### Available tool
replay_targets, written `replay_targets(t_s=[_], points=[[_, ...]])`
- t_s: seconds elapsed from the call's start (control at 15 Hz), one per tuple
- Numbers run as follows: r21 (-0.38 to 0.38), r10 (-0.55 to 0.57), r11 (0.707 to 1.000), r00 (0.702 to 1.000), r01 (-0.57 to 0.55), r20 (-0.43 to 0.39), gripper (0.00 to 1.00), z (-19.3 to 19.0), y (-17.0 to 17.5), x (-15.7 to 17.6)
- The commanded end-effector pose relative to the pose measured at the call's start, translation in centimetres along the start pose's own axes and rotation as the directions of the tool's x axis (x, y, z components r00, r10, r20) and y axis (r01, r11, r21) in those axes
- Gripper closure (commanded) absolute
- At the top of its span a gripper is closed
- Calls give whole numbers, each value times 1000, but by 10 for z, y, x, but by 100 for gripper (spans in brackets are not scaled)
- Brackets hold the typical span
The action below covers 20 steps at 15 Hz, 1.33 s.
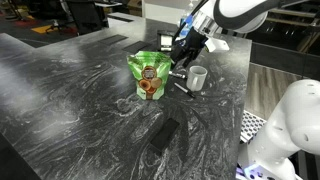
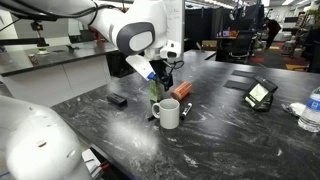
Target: Put one black marker in the mug.
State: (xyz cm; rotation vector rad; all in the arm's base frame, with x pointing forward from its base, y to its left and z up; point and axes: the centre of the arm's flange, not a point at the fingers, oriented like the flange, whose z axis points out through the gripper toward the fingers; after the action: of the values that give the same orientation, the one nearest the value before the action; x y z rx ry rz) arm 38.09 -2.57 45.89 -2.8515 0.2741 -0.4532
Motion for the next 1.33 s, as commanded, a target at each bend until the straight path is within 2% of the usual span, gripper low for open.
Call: replay_targets(t_s=[0.0, 0.67, 0.93, 1.13, 1.27], points=[[0, 0, 1000, 1000, 0, 0, 0, 0, 0, 0], [0, 0, 1000, 1000, 0, 0, 0, 0, 0, 0], [-113, -96, 989, 995, 96, 8, 0, -11, 5, 15], [-218, -189, 958, 982, 188, 14, 0, -20, 3, 24], [-263, -249, 931, 967, 252, 47, 0, -23, 1, 32]])
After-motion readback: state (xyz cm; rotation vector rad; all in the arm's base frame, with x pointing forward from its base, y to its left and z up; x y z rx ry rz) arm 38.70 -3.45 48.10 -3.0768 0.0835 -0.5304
